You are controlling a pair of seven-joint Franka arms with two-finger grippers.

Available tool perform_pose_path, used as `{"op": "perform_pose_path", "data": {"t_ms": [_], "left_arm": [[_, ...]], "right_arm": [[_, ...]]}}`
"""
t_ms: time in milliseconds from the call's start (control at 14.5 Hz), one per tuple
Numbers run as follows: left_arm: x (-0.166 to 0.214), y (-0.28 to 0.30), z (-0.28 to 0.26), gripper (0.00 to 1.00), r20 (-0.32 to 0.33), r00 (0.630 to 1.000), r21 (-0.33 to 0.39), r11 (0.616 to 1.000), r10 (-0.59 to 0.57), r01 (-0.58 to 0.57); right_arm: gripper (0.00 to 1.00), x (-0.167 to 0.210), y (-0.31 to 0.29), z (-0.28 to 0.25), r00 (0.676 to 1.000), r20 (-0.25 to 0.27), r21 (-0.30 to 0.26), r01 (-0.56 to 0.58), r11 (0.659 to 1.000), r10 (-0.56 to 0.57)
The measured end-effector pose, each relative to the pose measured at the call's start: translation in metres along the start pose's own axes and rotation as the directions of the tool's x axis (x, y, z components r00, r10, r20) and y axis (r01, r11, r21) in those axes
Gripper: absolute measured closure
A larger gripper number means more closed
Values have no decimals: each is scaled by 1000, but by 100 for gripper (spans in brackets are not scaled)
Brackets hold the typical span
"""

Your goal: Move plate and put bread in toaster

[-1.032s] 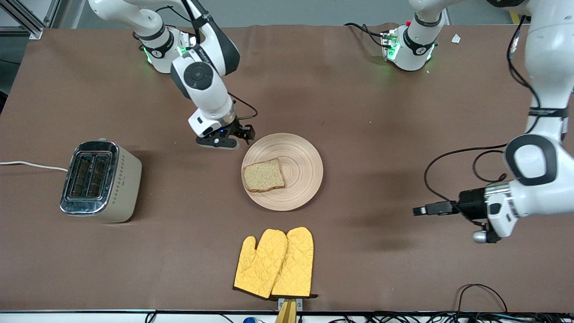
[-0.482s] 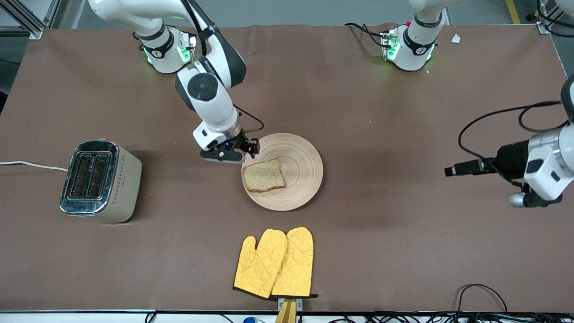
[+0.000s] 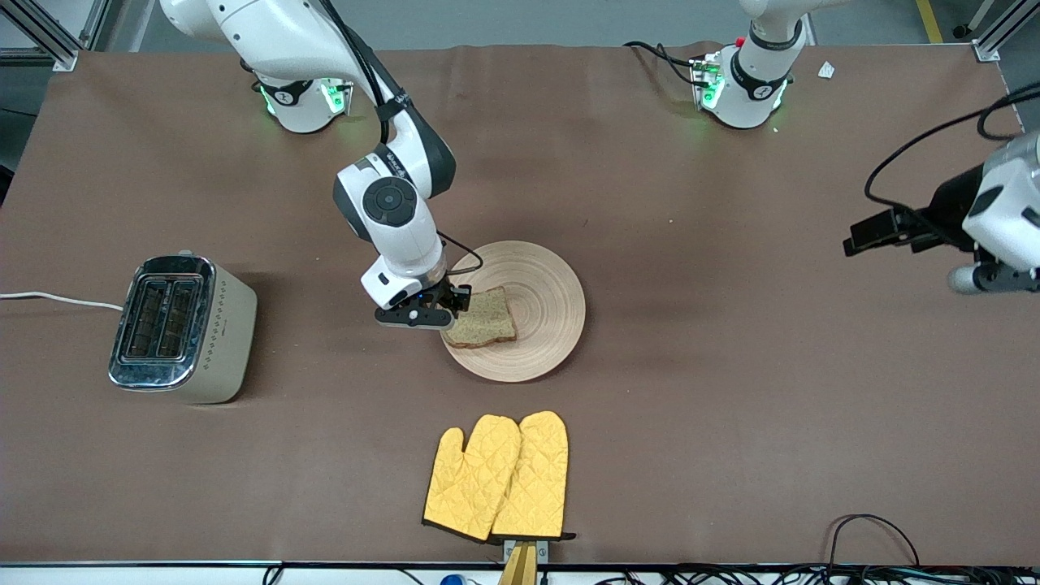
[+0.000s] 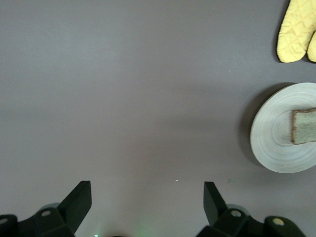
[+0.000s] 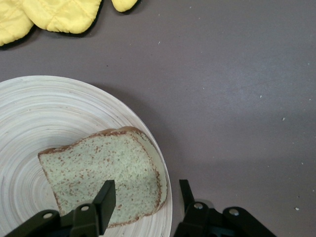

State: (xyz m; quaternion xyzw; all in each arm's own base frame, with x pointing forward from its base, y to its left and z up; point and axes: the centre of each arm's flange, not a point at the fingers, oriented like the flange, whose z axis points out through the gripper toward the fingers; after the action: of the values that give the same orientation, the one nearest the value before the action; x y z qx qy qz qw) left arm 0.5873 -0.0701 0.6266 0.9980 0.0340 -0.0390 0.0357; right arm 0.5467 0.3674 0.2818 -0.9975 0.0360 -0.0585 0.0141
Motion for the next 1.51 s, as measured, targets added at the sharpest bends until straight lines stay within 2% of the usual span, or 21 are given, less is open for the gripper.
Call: {"op": "perform_pose_path", "data": {"t_ms": [413,551,826,1032,1377,1445,1514], "left_arm": [[-58,-19,-53,0,-81,996,50,998,-38,42],[-74,-24,-60,0,-97,995,92,995,-31,40],[-97,-21,-52,0,-87,996,123,992,-16,26],[-99,-21,-43,0,-83,997,119,993,-3,13],[-85,-32,-37,0,-86,995,94,995,40,-32],[-81,-34,-34,0,-83,996,93,995,46,-39],[-78,-36,-32,0,-78,995,93,995,54,-47]], "right_arm": [[41,0,5,20,1000,12,-11,17,1000,-17],[43,0,7,25,1000,17,-15,16,1000,-16],[44,-1,7,36,1000,19,-17,19,1000,-19],[47,-2,5,43,1000,12,-9,23,1000,-23],[59,-4,3,49,1000,10,-5,27,1000,-27],[59,-4,3,49,1000,10,-5,27,1000,-27],[67,-4,3,49,1000,9,-4,28,1000,-28]]}}
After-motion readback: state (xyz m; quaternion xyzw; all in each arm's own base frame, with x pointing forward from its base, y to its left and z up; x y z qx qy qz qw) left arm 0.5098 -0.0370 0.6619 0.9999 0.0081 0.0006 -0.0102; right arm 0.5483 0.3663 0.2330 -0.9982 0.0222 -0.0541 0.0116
